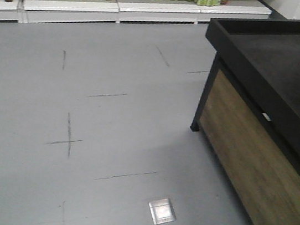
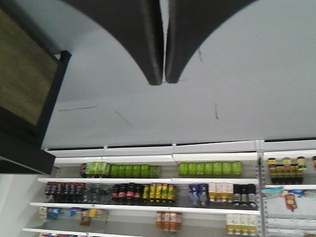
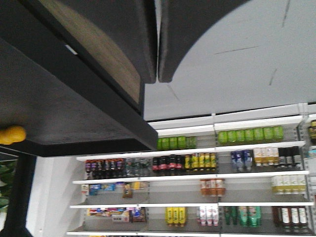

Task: Pick three apples into basket with both arms
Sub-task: 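Turn the base toward the table holding the light-blue basket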

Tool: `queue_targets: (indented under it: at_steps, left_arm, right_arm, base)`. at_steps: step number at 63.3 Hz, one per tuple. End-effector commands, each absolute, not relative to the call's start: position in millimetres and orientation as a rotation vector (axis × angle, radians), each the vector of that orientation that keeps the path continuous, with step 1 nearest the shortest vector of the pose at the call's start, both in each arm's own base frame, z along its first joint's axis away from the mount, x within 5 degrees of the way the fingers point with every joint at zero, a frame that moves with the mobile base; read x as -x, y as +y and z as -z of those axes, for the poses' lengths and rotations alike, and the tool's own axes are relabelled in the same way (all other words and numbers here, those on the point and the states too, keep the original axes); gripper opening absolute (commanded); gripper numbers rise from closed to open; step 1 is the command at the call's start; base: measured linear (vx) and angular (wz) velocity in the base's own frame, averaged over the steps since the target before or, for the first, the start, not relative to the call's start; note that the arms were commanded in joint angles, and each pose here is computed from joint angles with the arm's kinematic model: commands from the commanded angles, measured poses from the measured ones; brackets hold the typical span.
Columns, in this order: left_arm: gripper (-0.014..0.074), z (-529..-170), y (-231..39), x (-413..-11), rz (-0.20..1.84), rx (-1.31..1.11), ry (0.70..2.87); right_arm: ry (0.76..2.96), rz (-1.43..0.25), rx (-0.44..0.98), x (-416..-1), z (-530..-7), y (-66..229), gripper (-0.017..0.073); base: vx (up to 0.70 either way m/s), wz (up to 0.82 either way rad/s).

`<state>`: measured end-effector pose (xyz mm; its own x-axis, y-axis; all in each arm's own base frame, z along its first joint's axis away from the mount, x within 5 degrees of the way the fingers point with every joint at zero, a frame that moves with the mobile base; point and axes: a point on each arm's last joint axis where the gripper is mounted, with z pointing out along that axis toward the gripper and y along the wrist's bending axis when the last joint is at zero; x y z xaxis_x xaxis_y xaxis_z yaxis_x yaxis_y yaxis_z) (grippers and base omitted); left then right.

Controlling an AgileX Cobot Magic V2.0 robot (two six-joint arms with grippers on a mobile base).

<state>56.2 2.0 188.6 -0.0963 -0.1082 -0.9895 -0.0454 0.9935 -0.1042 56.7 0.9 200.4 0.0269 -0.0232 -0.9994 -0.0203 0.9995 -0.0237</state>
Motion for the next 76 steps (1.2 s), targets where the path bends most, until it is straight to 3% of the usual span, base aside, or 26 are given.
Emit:
queue_targets:
  at_steps: [1, 76]
  left_arm:
    - [-0.0006, -195.0, 2.1, -55.6, 0.062, 0.122, 1.584]
    - [-0.0006, -195.0, 2.1, -55.6, 0.062, 0.122, 1.584]
  right_arm:
    - [1.468, 0.009, 0.049, -55.8, -203.3, 1.7, -0.0007]
    - [1.467, 0.009, 0.049, -55.8, -203.4, 1.8, -0.0007]
  base:
    - [0.21, -0.57]
    - [0.15, -0.60]
